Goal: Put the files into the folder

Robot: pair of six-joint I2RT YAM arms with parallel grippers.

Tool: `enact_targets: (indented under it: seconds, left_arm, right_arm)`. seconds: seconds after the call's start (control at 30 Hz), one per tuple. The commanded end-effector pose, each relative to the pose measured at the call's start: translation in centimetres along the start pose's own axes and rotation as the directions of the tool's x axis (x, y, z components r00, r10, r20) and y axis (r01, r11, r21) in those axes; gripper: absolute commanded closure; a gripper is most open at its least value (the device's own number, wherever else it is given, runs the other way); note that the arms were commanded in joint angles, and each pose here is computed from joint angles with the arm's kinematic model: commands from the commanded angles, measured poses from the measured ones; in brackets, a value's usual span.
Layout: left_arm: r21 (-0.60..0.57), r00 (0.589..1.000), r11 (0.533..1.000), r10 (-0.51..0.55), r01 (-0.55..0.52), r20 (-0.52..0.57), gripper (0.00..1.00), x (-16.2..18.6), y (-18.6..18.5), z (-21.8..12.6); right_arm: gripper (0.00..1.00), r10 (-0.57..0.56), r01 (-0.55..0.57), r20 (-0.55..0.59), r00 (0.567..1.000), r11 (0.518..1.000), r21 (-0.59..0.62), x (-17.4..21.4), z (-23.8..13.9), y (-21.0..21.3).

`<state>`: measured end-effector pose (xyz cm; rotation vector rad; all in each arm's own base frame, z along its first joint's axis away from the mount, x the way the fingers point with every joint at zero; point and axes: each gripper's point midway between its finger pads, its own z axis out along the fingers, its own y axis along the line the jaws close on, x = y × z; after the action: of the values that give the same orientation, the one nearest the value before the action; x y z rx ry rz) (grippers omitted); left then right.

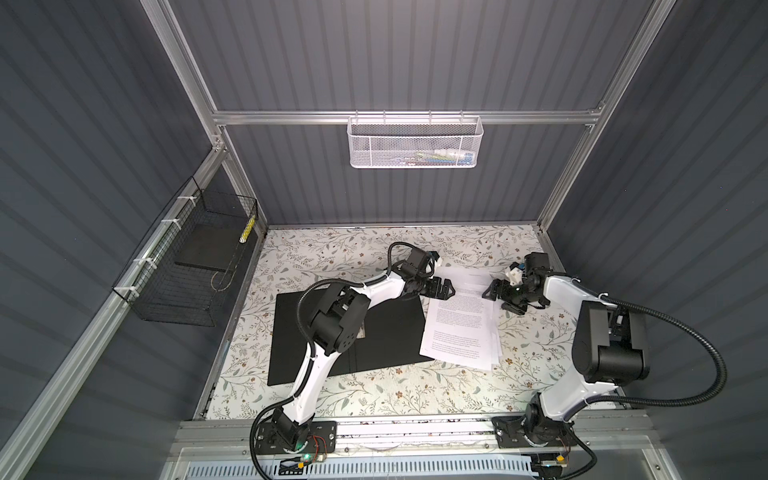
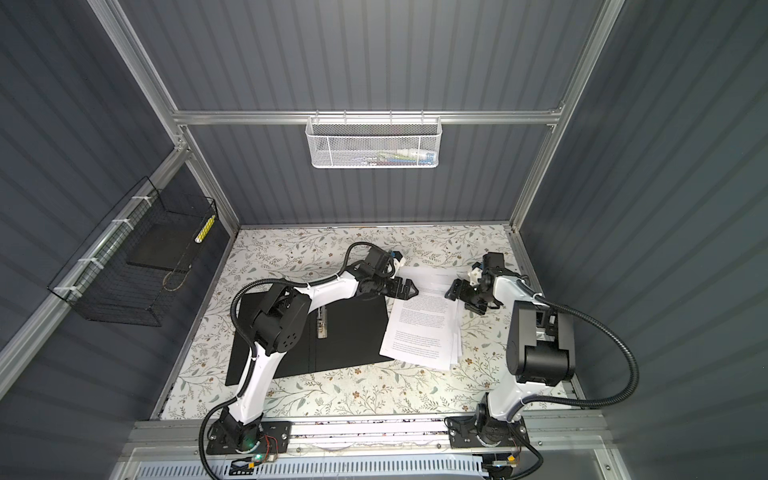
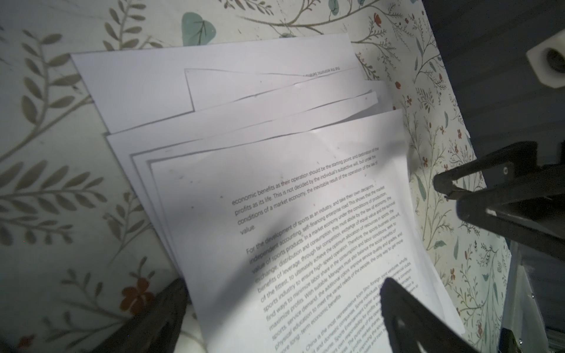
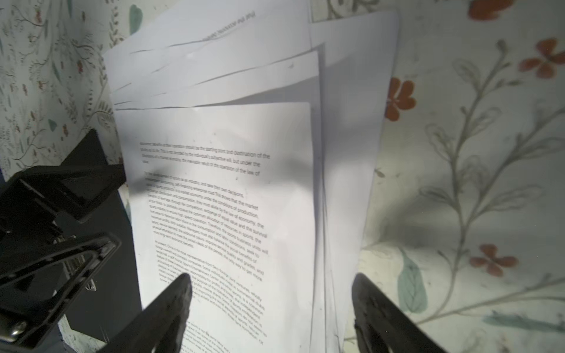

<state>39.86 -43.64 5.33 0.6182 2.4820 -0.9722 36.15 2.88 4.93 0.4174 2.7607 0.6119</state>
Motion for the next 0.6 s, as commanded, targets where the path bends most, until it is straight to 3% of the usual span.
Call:
enact_targets:
  seconds: [0.0,0.3,0.57]
  left_arm:
    - [-0.062,0.986,0.994,-0.094,0.086,-0.135,0.01,4.4,2.5,0.9]
    - [-0.055,0.985,0.994,-0.101,0.094,-0.140,0.01,4.6,2.5,1.2]
    - [-0.052,0.985,0.994,-0.100,0.093,-0.143,0.01,4.7,2.5,1.2]
  right_arm:
    - [0.18,0.032,-0.029,-0.044,0.999,0.997,0.068,0.9,0.6,-1.6]
    - [0.20,0.033,-0.024,-0.108,0.994,0.996,0.089,1.7,2.3,-1.5]
    - [0.24,0.026,-0.029,-0.144,0.989,0.999,-0.014,1.5,3.4,0.6]
